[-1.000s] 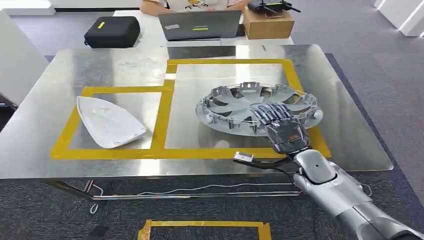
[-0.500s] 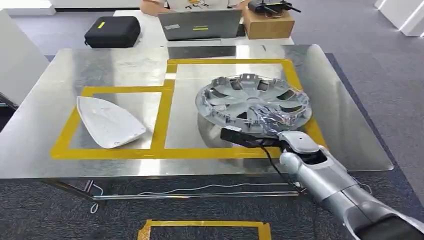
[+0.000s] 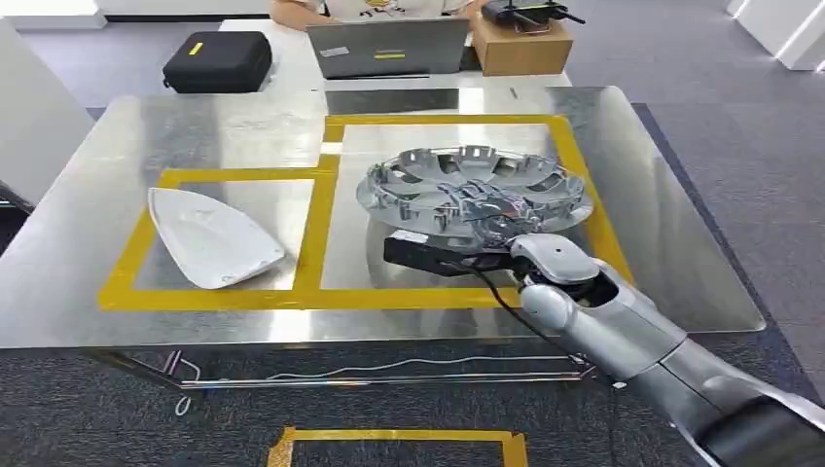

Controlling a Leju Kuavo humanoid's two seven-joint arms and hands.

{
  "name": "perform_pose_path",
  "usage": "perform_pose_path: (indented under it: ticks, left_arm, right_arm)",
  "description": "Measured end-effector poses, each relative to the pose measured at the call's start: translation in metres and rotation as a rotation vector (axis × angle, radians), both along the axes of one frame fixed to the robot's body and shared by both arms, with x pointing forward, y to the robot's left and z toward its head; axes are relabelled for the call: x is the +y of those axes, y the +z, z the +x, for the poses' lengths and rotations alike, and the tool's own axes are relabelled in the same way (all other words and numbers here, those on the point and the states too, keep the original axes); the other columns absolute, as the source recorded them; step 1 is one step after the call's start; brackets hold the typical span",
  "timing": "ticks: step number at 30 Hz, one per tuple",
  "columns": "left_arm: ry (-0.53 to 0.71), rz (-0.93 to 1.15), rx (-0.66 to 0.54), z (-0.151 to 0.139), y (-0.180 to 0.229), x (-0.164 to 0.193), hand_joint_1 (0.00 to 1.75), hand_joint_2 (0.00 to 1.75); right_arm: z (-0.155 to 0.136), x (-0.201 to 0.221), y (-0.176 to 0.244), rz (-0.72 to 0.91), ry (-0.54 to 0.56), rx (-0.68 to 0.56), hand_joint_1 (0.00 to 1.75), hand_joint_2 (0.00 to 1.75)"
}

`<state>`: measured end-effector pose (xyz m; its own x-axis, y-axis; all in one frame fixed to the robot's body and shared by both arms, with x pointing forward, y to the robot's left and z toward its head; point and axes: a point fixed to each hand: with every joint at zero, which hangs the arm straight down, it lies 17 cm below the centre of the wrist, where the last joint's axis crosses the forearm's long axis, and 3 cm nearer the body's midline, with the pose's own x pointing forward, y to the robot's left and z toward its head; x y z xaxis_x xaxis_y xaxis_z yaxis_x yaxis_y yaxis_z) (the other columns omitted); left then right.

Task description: Take the parts from the cabinet and place them on the table.

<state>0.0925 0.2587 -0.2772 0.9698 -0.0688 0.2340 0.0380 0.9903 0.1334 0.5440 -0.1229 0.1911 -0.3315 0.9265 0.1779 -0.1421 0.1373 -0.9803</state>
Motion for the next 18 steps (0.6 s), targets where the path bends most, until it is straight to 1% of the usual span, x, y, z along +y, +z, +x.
perform_pose_path:
  ticks: [3, 7, 14, 17, 18]
  left_arm:
    - [0.001, 0.000, -0.001, 0.000, 0.000, 0.000, 0.00, 0.00]
    - [0.008, -0.002, 0.001, -0.001, 0.000, -0.001, 0.00, 0.00]
    - [0.024, -0.013, 0.004, -0.004, 0.000, -0.004, 0.00, 0.00]
    - [0.029, -0.017, 0.005, -0.004, 0.000, -0.006, 0.00, 0.00]
    - [0.031, -0.019, 0.006, -0.004, 0.000, -0.007, 0.00, 0.00]
  right_arm:
    - [-0.002, 0.005, 0.009, -0.029, 0.021, -0.026, 0.00, 1.75]
    - [-0.004, 0.009, 0.021, -0.131, 0.037, -0.082, 0.00, 1.75]
    - [-0.008, 0.007, 0.036, -0.325, 0.022, -0.202, 0.00, 1.75]
    - [-0.011, 0.003, 0.049, -0.411, -0.011, -0.299, 0.00, 1.75]
    - [-0.013, 0.004, 0.056, -0.434, -0.022, -0.339, 0.00, 0.00]
